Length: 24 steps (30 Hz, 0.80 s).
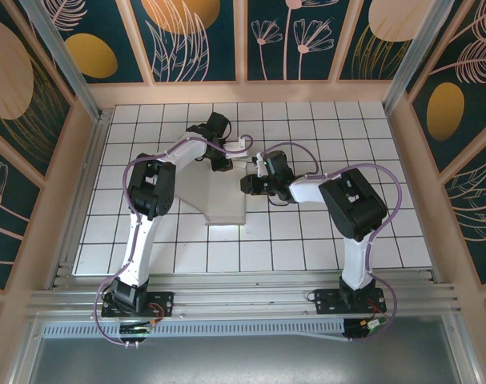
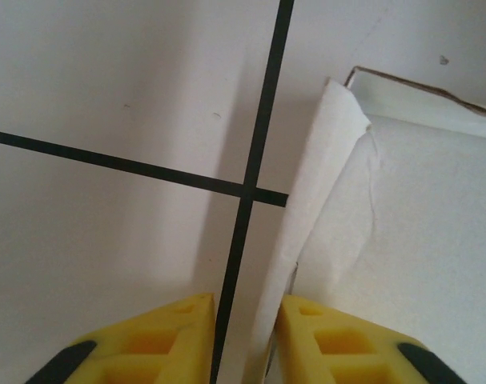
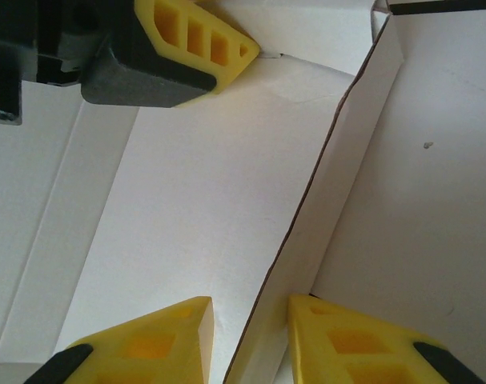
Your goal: Fold the paper box
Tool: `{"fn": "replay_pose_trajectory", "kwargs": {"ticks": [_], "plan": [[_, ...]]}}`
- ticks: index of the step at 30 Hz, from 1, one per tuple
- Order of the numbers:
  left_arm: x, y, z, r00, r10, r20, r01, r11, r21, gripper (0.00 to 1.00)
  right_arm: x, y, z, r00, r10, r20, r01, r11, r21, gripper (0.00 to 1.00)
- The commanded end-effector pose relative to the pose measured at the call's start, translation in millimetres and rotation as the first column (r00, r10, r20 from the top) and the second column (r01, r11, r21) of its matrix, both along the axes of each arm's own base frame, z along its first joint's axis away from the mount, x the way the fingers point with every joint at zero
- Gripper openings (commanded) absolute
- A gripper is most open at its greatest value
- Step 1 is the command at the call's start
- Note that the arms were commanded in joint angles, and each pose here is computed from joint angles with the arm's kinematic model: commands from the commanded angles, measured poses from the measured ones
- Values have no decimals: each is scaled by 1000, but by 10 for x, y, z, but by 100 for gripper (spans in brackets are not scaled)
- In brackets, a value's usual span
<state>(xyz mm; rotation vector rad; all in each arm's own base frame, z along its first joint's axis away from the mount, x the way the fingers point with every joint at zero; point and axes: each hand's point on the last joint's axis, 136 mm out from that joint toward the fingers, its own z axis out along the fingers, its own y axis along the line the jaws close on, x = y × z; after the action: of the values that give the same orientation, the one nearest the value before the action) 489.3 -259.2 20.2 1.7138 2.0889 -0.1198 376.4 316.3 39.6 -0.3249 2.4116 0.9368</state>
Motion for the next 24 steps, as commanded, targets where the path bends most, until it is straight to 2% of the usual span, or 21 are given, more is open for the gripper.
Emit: {"fn": "replay_pose_trajectory", "kwargs": {"ticks": [1, 7, 9, 12, 16, 20, 24], "plan": [[-49, -30, 43, 1000, 9, -10, -9, 1000, -3, 29, -22, 72, 92, 1000, 18, 15, -18, 1000, 25, 32], [-28, -21, 107, 1000, 15, 2, -15, 1000, 0, 29, -11, 57, 206, 999, 10, 32, -11, 1000, 24, 37], [-38, -16, 92, 1000, 15, -3, -15, 1000, 4, 25, -6, 53, 286, 999, 8, 45, -9, 1000, 29, 40], [-52, -6, 55, 1000, 16, -13, -15, 1000, 10, 11, 1, 42, 420, 998, 3, 66, -5, 999, 36, 43], [-61, -21, 65, 1000, 16, -11, -16, 1000, -3, 6, 28, -22, 641, 995, -21, 98, 17, 999, 43, 50], [-30, -110, 221, 1000, 12, 26, -10, 998, -68, 0, 65, -168, 941, 987, -67, 146, 62, 997, 40, 58], [70, -247, 554, 992, 39, 117, -17, 982, -188, 0, 34, -311, 1320, 971, -119, 208, 108, 992, 62, 61]]}}
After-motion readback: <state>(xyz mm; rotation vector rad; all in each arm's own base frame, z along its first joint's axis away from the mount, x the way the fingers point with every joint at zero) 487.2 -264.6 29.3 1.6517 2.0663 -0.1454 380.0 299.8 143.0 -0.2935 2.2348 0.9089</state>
